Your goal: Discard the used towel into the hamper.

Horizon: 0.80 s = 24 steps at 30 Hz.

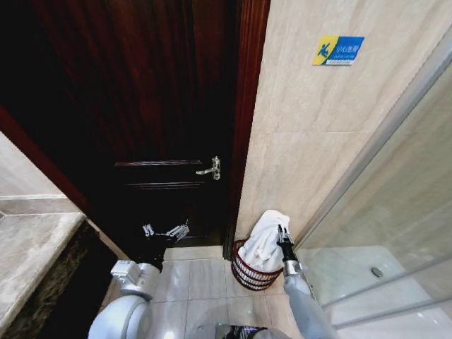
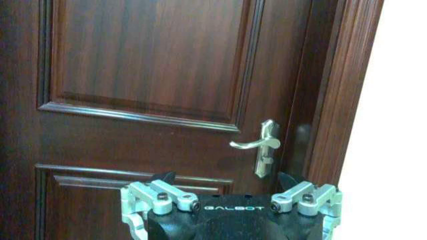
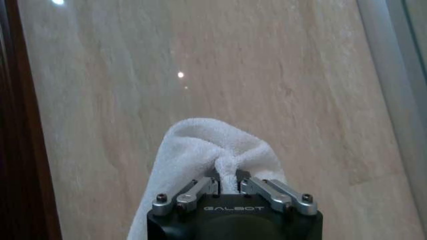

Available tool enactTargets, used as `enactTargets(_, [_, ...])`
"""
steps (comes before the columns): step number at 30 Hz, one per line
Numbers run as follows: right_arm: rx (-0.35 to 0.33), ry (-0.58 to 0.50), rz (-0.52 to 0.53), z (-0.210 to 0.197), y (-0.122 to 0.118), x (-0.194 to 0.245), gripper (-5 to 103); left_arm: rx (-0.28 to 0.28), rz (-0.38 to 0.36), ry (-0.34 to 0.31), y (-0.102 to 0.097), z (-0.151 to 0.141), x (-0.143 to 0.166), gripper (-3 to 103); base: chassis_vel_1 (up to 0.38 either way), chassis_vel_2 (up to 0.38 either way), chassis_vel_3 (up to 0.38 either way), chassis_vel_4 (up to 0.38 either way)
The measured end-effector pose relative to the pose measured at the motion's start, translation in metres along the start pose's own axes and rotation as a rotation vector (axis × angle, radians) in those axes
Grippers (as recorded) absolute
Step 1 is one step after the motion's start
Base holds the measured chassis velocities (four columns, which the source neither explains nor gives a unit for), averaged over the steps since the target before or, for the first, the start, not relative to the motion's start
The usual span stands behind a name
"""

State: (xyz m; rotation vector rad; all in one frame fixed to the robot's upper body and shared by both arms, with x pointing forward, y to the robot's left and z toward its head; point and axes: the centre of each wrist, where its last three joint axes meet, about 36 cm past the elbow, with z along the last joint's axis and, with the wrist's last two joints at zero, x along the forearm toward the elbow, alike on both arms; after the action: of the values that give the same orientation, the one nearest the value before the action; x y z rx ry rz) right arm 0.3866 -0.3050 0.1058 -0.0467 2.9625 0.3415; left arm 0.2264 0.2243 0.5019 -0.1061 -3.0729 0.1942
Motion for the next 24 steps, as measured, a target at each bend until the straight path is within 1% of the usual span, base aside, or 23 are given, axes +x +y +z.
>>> enactTargets(2, [0.010,0.030,0.008,0.005,-0.003,0.007,13,0.000,0.000,0.000,0.000,0.000,0.000,100,0.000,0.000,0.000,0.000])
enactTargets(7, [0.012,0.061,0.023,0.011,-0.007,0.017,13,0.000,0.000,0.000,0.000,0.000,0.000,100,0.000,0.000,0.000,0.000])
enactTargets(11, [0.006,0.077,0.030,0.016,-0.004,0.022,13,0.000,0.000,0.000,0.000,0.000,0.000,100,0.000,0.000,0.000,0.000])
enactTargets(16, [0.016,0.114,0.022,0.022,-0.003,0.032,13,0.000,0.000,0.000,0.000,0.000,0.000,100,0.000,0.000,0.000,0.000])
enactTargets(20, [0.030,0.144,0.019,0.026,-0.005,0.039,13,0.000,0.000,0.000,0.000,0.000,0.000,100,0.000,0.000,0.000,0.000])
enactTargets(24, [0.063,0.190,0.020,0.031,-0.004,0.055,13,0.000,0.000,0.000,0.000,0.000,0.000,100,0.000,0.000,0.000,0.000])
